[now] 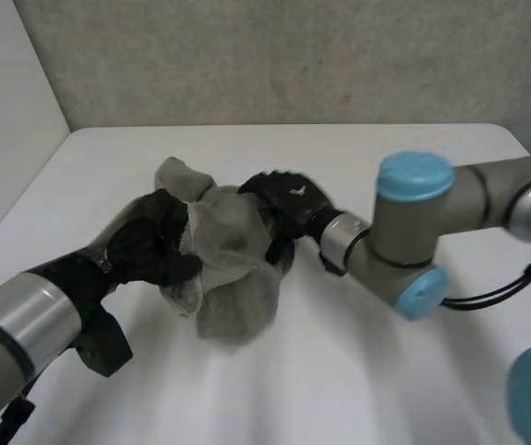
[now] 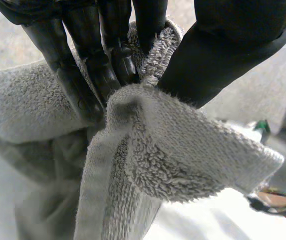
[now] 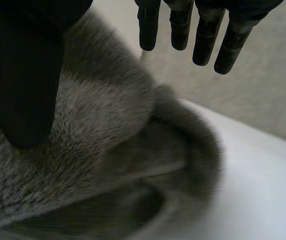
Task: Fold the towel.
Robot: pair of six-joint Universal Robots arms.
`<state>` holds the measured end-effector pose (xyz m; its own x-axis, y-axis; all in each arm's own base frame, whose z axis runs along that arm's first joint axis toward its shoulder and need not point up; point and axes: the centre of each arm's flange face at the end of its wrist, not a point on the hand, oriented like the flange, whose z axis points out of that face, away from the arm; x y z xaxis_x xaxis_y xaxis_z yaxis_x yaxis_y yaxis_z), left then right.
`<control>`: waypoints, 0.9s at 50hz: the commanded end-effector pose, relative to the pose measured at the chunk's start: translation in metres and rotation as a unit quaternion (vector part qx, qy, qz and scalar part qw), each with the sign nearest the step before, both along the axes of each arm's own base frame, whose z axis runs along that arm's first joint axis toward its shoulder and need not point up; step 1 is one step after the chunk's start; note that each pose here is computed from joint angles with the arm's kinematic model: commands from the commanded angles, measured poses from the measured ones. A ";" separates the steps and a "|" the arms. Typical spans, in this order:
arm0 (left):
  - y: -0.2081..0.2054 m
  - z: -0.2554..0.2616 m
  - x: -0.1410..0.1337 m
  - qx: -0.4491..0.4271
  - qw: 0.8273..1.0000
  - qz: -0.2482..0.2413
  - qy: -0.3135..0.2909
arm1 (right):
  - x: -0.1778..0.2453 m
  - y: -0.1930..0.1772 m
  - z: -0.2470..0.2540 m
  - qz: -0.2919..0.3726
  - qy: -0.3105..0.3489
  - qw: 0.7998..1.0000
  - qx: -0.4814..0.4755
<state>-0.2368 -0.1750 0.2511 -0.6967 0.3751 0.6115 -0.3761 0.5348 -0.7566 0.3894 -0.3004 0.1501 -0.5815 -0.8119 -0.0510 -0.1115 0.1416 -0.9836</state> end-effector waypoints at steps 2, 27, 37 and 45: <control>0.001 0.010 0.005 -0.021 1.000 0.010 0.006 | 0.018 0.023 -0.022 0.039 0.001 0.999 0.032; -0.046 -0.023 0.017 0.007 0.998 0.045 -0.050 | -0.105 0.099 0.083 -0.117 0.135 0.981 -0.082; -0.048 -0.041 0.016 0.027 0.996 0.037 -0.074 | -0.068 0.195 0.070 0.046 0.144 0.988 0.017; -0.041 -0.044 0.014 0.017 0.994 0.020 -0.104 | -0.068 0.136 0.117 -0.023 0.096 0.995 -0.016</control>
<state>-0.2208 -0.2230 0.2076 -0.8157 0.2995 0.4949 -0.2760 0.5503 -0.7880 0.3220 -0.1085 0.2288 -0.5046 -0.8594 0.0829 -0.3915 0.1422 -0.9092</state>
